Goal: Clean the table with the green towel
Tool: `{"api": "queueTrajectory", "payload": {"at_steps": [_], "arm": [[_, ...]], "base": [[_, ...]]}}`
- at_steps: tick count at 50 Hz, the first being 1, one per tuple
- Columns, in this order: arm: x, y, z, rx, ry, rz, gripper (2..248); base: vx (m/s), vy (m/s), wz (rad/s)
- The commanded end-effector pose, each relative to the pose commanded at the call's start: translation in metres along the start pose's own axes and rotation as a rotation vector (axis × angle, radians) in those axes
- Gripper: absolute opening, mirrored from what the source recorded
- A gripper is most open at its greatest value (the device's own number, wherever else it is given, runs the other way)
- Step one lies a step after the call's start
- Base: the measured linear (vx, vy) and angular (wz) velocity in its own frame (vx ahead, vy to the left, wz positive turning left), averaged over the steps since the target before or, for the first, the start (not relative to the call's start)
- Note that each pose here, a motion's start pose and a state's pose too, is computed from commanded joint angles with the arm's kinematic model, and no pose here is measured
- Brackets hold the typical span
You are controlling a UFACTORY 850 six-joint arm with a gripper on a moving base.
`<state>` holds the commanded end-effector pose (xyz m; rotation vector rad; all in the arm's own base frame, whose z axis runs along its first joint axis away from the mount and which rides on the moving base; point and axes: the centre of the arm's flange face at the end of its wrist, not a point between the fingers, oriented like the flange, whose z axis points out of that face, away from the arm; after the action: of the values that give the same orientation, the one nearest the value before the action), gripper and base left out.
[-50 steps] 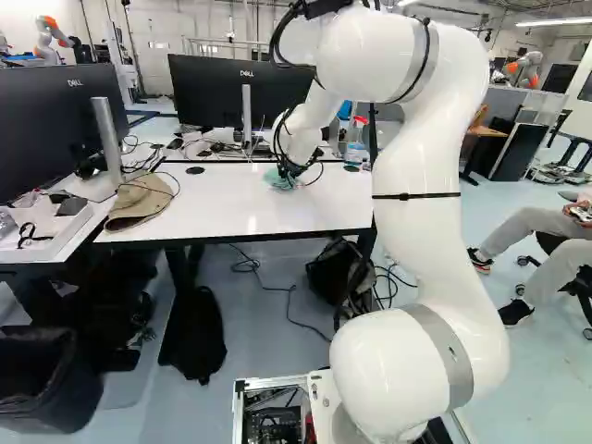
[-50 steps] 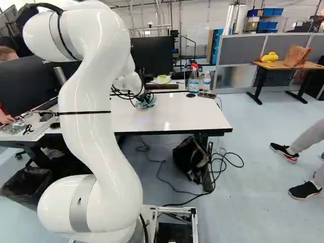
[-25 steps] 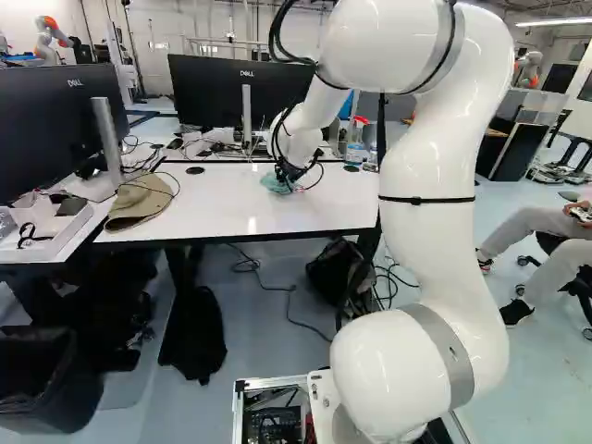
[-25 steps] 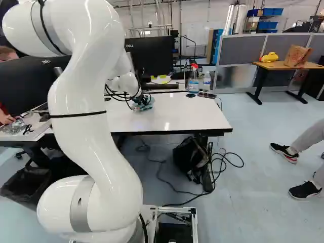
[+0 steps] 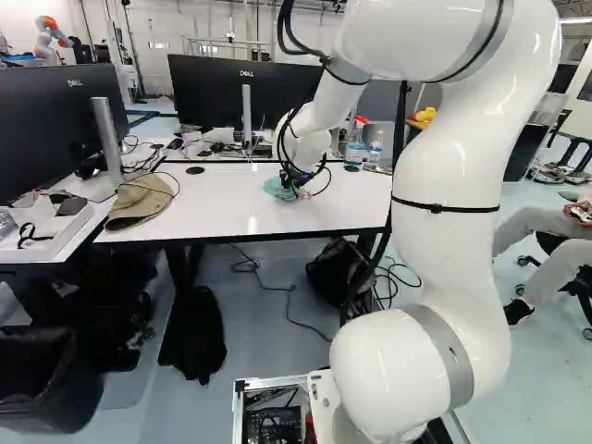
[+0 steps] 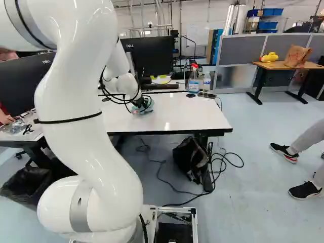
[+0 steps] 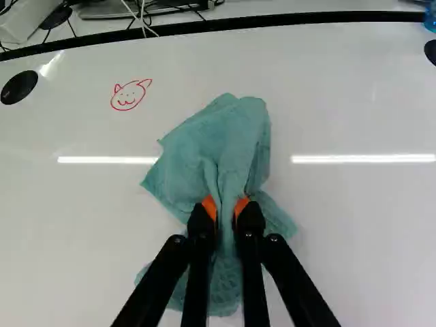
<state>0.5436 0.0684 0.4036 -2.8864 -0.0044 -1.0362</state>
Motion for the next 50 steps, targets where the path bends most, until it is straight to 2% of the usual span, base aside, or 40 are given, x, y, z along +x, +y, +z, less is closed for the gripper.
{"api": "queueTrajectory", "payload": {"at_steps": [9,22,45,50], "arm": [[-0.011,0.008,-0.011,-0.008,-0.007,0.009,47],[-0.019,0.028,-0.02,-0.032,-0.011,0.037,47],[-0.026,0.066,-0.029,-0.079,-0.01,0.094,47],[-0.025,0.067,-0.029,-0.08,-0.01,0.096,47]], "base": [[0.0,0.0,0.0],[0.0,0.0,0.0],[0.0,0.0,0.0],[0.0,0.0,0.0]]}}
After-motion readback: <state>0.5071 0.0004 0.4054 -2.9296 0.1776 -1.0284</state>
